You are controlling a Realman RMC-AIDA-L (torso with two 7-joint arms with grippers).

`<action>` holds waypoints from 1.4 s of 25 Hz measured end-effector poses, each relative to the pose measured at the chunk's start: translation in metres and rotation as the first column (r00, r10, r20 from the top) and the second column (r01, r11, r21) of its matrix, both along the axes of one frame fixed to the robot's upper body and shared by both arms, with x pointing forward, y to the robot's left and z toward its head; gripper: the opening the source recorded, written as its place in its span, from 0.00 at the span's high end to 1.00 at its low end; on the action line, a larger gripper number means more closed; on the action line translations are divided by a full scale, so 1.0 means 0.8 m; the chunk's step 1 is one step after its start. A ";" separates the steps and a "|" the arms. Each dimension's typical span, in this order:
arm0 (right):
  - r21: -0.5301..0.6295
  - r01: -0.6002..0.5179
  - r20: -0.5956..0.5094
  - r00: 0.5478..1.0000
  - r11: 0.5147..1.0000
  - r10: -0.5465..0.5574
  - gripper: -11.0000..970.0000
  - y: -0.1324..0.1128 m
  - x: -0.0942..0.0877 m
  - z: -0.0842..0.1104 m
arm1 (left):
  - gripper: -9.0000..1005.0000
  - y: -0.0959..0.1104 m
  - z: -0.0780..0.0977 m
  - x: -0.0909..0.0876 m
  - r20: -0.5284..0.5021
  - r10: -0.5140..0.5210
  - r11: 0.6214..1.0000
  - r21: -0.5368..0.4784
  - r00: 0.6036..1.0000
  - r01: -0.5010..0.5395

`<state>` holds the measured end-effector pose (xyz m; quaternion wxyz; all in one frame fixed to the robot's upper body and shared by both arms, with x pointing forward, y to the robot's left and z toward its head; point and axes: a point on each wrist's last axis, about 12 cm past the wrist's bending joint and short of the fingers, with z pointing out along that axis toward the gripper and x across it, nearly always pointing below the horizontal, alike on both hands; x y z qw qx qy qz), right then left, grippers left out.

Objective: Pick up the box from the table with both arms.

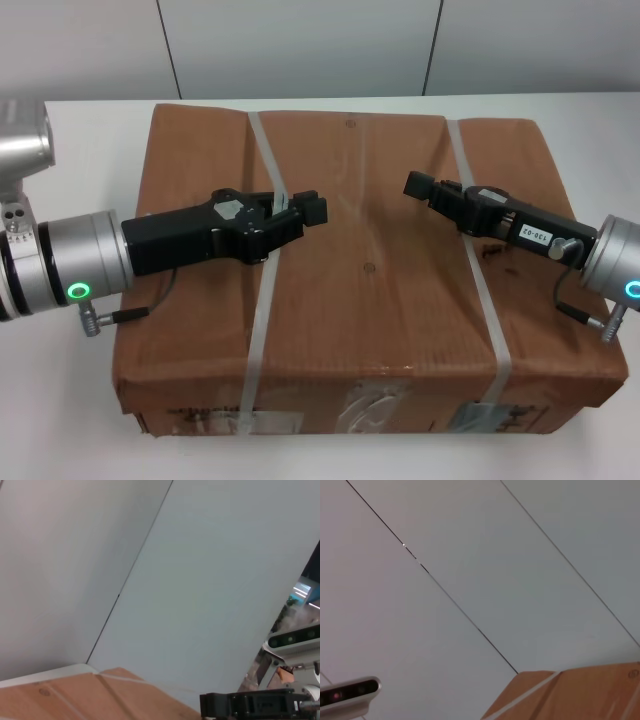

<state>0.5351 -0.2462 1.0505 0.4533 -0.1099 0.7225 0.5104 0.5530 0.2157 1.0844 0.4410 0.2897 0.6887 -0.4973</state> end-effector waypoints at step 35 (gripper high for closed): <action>-0.001 0.004 0.005 1.000 1.000 -0.004 0.96 0.000 0.001 0.001 | 0.84 0.002 -0.003 -0.001 0.004 0.012 1.000 0.006 1.000 -0.012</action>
